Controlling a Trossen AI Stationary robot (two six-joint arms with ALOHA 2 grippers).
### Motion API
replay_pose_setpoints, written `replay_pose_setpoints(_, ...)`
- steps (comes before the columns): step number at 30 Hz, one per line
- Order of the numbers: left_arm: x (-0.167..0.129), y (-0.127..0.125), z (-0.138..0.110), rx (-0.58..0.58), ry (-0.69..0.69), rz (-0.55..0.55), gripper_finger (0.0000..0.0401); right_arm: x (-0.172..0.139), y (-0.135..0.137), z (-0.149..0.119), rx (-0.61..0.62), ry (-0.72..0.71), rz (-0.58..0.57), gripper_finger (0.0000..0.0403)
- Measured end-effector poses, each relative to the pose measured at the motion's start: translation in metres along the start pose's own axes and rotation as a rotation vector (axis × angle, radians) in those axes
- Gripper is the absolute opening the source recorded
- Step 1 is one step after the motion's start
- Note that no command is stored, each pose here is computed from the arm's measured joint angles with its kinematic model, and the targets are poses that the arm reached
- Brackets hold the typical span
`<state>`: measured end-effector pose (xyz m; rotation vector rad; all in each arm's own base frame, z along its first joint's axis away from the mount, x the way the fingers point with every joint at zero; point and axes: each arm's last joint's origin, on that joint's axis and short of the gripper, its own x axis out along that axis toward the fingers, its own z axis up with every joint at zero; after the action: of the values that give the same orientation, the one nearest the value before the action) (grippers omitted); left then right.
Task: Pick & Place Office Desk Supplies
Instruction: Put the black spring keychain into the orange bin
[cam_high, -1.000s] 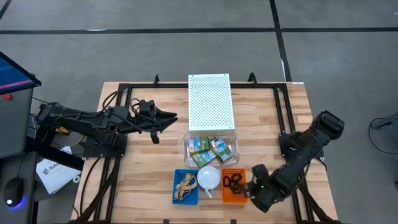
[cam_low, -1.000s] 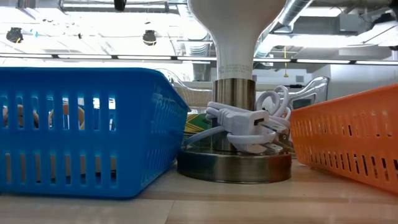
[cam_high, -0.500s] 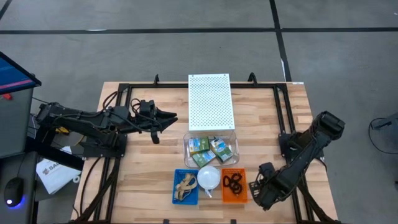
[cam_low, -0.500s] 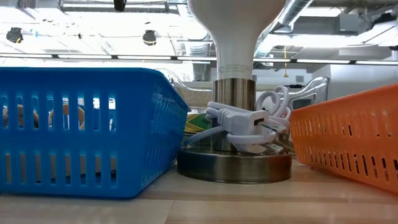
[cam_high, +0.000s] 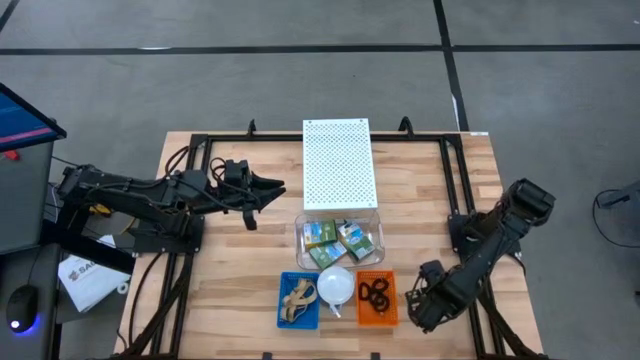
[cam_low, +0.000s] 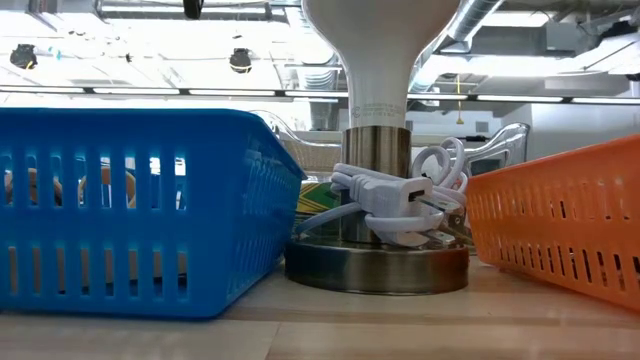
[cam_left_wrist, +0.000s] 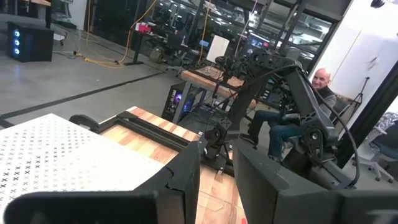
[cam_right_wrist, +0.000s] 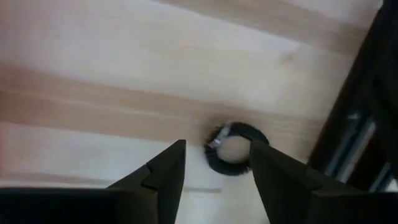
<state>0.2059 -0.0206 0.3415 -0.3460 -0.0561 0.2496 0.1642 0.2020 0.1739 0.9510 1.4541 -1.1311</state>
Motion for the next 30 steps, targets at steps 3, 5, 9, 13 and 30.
replay_pose_setpoints(3, 0.000, 0.000, 0.000, -0.002, -0.005, -0.002, 0.0088, 0.009, -0.003, -0.003, -0.020, 0.031, -0.002, 0.0172)
replay_pose_setpoints(5, 0.000, 0.000, 0.001, -0.003, -0.007, -0.002, 0.0088, 0.015, -0.003, -0.005, -0.032, 0.054, 0.026, 0.0171)
replay_pose_setpoints(9, 0.000, 0.000, 0.001, -0.005, -0.012, 0.000, 0.0088, 0.028, -0.005, 0.001, -0.024, 0.054, 0.028, 0.0170)
replay_pose_setpoints(13, 0.000, 0.000, 0.001, -0.007, -0.015, 0.002, 0.0088, 0.039, -0.009, 0.006, -0.020, 0.055, 0.019, 0.0157)
replay_pose_setpoints(30, 0.000, -0.001, 0.005, -0.025, -0.048, -0.009, 0.0088, 0.021, 0.006, -0.003, -0.014, -0.024, 0.189, 0.0008)
